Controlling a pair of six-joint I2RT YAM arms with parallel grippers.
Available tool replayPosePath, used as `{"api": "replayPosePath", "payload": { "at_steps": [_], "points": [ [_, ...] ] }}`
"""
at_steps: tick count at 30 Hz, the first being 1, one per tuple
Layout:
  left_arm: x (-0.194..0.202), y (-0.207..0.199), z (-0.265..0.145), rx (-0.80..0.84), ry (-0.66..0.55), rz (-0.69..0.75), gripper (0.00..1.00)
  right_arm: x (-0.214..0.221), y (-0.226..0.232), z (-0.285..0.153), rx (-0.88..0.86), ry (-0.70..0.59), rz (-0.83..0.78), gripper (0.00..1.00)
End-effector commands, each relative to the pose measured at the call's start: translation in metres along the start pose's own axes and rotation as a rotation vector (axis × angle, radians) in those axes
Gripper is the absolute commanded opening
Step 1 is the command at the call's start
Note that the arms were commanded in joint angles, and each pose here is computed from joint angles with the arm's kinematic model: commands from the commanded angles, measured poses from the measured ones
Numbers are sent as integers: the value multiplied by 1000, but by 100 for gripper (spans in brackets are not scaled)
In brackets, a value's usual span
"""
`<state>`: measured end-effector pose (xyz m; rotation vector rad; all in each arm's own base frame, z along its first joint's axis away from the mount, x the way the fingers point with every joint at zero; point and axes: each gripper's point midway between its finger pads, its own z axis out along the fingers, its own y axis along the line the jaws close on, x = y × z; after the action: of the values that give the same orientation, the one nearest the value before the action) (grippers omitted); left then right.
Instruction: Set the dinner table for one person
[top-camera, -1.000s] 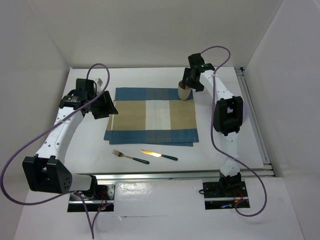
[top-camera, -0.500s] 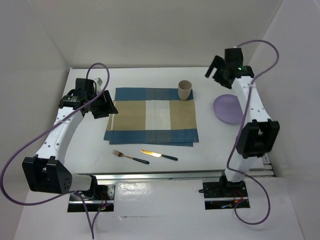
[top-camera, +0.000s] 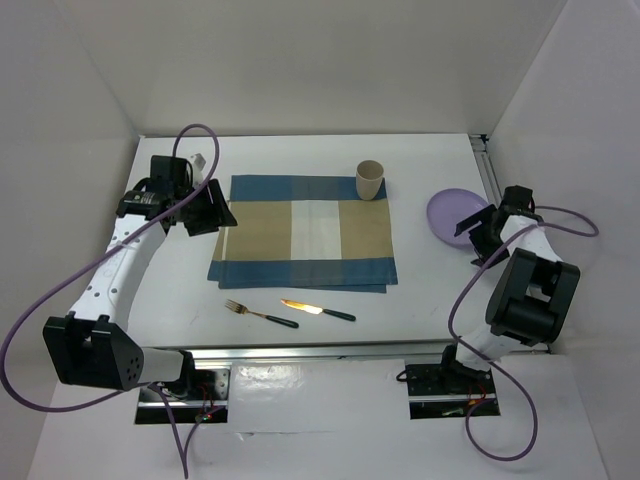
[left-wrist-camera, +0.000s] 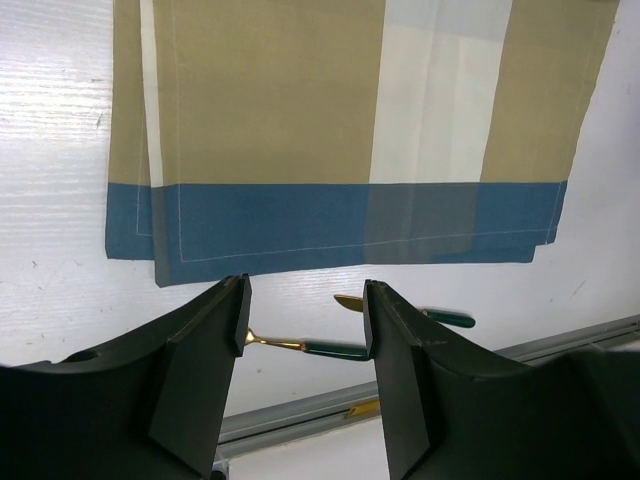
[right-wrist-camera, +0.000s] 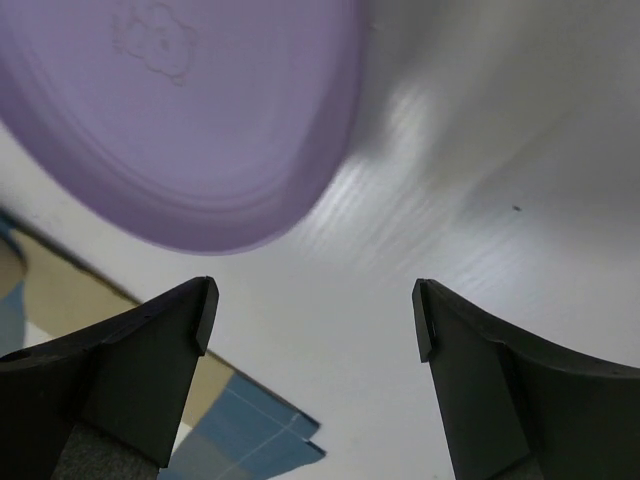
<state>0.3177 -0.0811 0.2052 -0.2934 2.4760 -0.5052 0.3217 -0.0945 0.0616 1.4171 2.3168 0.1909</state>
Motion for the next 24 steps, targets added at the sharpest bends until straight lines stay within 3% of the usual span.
{"api": "replayPosePath", "payload": {
  "at_steps": [1,8,15,20,21,24],
  "points": [
    [-12,-13,-11,46,-50,50,65,-27,38,-5,-146,-100,50,91],
    [-12,-14,-14,49,-58,52,65,-32,41,27,-137,-81,122,85],
    [-12,-13,-11,45,-49,40,65,-24,34,46,-47,-76,119,69],
    [-11,-14,-11,55,-44,40,65,-15,32,51,-30,-62,113,32],
    [-12,-13,-11,47,-48,40,65,-11,33,50,-27,-67,103,18],
    [-12,-13,-11,47,-48,40,65,-15,37,37,-33,-103,94,0]
  ]
}}
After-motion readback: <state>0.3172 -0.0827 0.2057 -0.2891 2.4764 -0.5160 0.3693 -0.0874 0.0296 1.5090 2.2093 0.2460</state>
